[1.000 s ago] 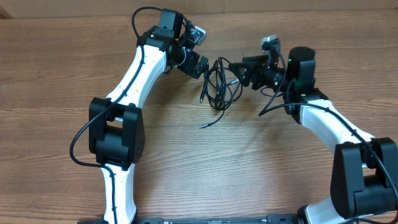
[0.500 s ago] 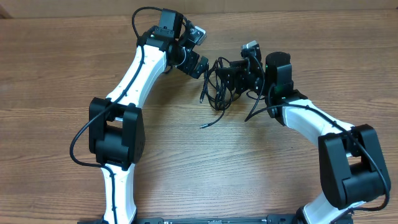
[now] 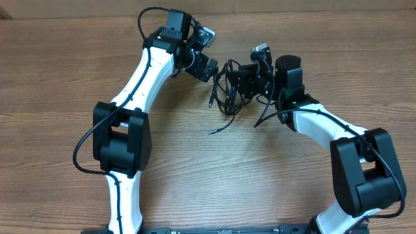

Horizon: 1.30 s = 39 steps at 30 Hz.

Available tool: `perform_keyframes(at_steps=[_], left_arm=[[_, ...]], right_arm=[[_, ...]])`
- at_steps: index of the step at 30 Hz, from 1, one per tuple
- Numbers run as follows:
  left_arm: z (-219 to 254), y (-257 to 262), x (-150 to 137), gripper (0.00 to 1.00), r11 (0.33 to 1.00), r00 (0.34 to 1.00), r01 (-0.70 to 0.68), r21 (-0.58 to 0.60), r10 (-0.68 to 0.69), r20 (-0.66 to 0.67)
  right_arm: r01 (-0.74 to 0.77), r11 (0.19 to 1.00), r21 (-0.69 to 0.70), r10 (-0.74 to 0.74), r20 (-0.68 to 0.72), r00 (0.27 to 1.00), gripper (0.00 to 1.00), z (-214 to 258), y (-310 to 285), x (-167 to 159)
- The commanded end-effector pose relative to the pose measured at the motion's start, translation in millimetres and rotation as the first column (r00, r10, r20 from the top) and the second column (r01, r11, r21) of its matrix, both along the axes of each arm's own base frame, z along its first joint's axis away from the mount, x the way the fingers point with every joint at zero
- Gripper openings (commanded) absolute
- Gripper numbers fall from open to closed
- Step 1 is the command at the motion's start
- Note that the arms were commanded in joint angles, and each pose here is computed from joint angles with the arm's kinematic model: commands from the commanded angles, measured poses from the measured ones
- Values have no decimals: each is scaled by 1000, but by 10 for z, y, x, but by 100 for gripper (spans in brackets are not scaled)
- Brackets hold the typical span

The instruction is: Untangle cables

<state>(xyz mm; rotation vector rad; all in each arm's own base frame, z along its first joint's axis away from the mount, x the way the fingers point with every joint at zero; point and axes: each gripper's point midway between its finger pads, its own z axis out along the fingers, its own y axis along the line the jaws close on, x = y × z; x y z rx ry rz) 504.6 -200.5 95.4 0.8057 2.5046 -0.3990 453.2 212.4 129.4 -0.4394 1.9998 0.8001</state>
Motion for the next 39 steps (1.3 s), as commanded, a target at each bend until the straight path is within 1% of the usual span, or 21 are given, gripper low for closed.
perform_keyframes(at_steps=[1,8,12,19,20,22,26,34,37,39], left_arm=[[216,8,21,100,1000,999,3,-21,-2,41],[216,9,21,100,1000,999,3,-20,-2,41],[216,9,22,100,1000,999,3,-20,-2,41],[216,9,21,100,1000,999,3,-21,-2,41],[216,9,22,100,1000,999,3,-21,-2,41],[217,8,23,100,1000,999,3,-21,-2,42],[216,9,23,100,1000,999,3,-20,-2,42],[216,13,25,100,1000,999,2,-18,-1,43],[216,12,26,100,1000,999,2,-18,-1,43],[216,13,25,100,1000,999,2,-18,-1,43]], right_arm=[[0,1000,-9,0,1,1000,41,-62,33,29],[1,1000,11,-2,55,999,27,59,48,81],[1,1000,19,-3,70,998,22,98,50,96],[-1,1000,12,0,40,999,20,36,47,68],[-1,1000,9,0,33,999,22,20,45,61],[-1,1000,7,0,26,1000,29,5,43,55],[0,1000,7,0,26,1000,29,5,42,55],[-2,1000,5,2,19,1000,13,-10,49,44],[-2,1000,0,2,2,1000,4,-47,45,28],[-3,1000,-2,3,-6,1000,4,-62,43,20]])
